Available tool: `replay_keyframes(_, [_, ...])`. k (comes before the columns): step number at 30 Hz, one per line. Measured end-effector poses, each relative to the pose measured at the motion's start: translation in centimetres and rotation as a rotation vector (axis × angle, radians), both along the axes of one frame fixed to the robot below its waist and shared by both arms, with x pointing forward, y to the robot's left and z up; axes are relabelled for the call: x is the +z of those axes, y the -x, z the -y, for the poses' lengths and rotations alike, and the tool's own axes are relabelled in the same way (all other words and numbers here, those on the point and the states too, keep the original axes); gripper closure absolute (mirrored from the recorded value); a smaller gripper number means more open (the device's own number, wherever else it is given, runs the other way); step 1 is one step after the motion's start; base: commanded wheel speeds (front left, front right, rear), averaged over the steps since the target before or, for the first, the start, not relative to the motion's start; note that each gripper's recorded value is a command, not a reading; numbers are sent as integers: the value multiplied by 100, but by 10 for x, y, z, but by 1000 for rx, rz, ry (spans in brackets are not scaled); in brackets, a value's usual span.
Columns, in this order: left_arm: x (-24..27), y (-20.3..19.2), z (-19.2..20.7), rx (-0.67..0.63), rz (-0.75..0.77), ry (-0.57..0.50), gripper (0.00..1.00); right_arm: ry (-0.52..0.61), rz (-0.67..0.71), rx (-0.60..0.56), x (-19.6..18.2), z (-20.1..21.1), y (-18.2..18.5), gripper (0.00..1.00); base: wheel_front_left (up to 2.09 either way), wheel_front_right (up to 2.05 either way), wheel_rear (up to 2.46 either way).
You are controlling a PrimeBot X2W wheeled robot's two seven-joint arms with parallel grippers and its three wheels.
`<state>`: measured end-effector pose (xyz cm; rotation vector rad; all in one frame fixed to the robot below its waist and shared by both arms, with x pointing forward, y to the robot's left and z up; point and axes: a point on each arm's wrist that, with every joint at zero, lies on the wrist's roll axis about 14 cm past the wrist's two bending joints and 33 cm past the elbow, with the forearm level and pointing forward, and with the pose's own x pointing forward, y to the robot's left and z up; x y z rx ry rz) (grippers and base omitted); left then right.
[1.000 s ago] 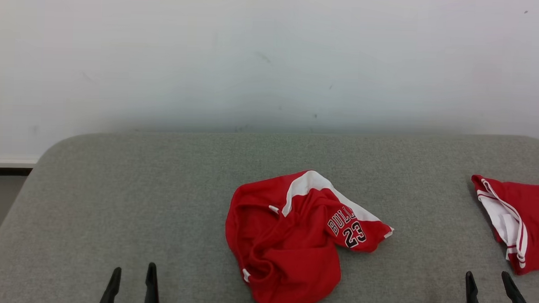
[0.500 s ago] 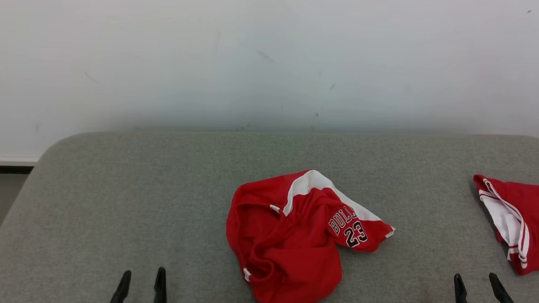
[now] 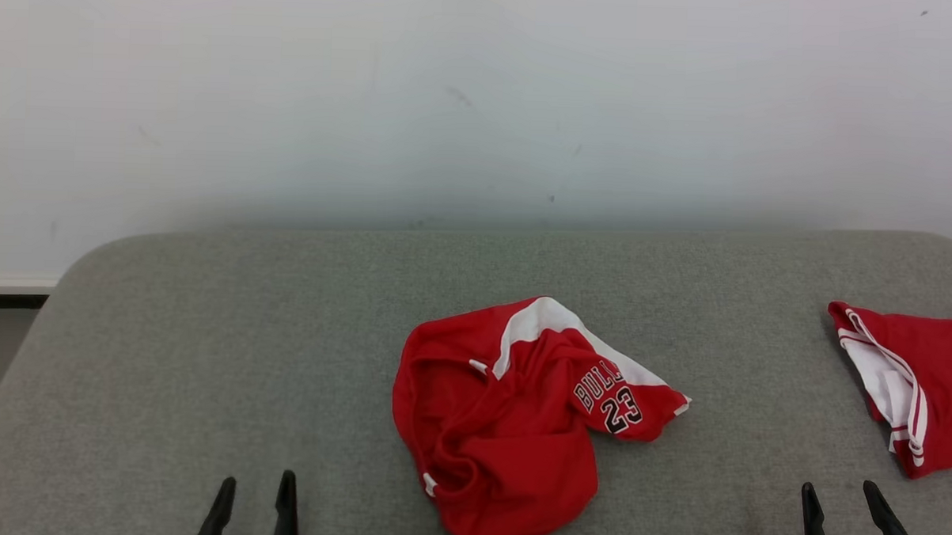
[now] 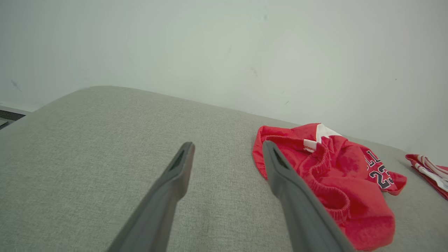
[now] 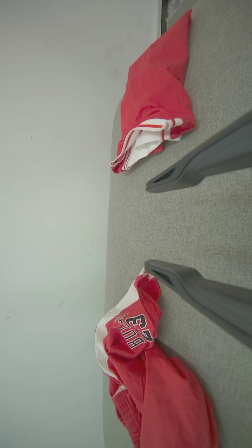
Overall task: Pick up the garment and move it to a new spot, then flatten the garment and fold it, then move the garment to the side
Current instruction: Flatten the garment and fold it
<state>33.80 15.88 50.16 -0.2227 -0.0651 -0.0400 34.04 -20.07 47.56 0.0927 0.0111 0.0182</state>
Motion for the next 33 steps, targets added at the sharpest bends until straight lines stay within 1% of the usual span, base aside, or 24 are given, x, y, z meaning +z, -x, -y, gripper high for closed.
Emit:
replay_keyframes(3, [1, -6, 6, -15, 0, 28, 0, 1, -3, -1, -1, 1, 0, 0, 0, 0, 0])
replay_keyframes(7, [13, -23, 33, -97, 33, 59, 0, 1, 0, -6, 0, 2, -1, 0, 0, 0, 0])
replay_keyframes(9, [11, -32, 52, -154, 23, 57, 0, -1, 3, -12, 1, 3, -1, 0, 0, 0, 0])
replay_keyframes(10, [10, -36, 60, -174, 13, 79, 0, -2, 2, -15, 1, 4, 1, 0, 0, 0, 0])
replay_keyframes(11, [8, -42, 65, -182, -9, 114, 0, -3, 0, -21, 0, 6, 2, 0, 0, 0, 0])
replay_keyframes(13, [9, -54, 82, -228, -50, 141, 0, -6, -2, -36, 0, 10, 4, 0, 0, 0, 0])
replay_keyframes(15, [15, -69, 95, -247, -86, 214, 0, -10, -3, -53, -1, 15, 7, 0, 0, 0, 0])
replay_keyframes(16, [14, -75, 101, -258, -119, 233, 0, -11, -5, -62, -2, 17, 8, 0, 0, 0, 0])
replay_keyframes(18, [13, -85, 116, -286, -167, 224, 0, -14, -11, -75, -4, 20, 11, 0, 0, 0, 0])
replay_keyframes(21, [-1, -93, 136, -323, -309, 263, 0, -19, -22, -97, -7, 25, 16, 0, 0, 0, 0])
replay_keyframes(25, [-17, -102, 153, -340, -458, 267, 0, -23, -32, -117, -10, 30, 19, 0, 0, 0, 0])
replay_keyframes(29, [-30, -111, 159, -333, -557, 266, 0, -25, -38, -128, -11, 32, 18, 0, 0, 0, 0])
replay_keyframes(33, [-37, -122, 161, -316, -593, 251, 0, -22, -40, -134, -11, 34, 15, 0, 0, 0, 0])
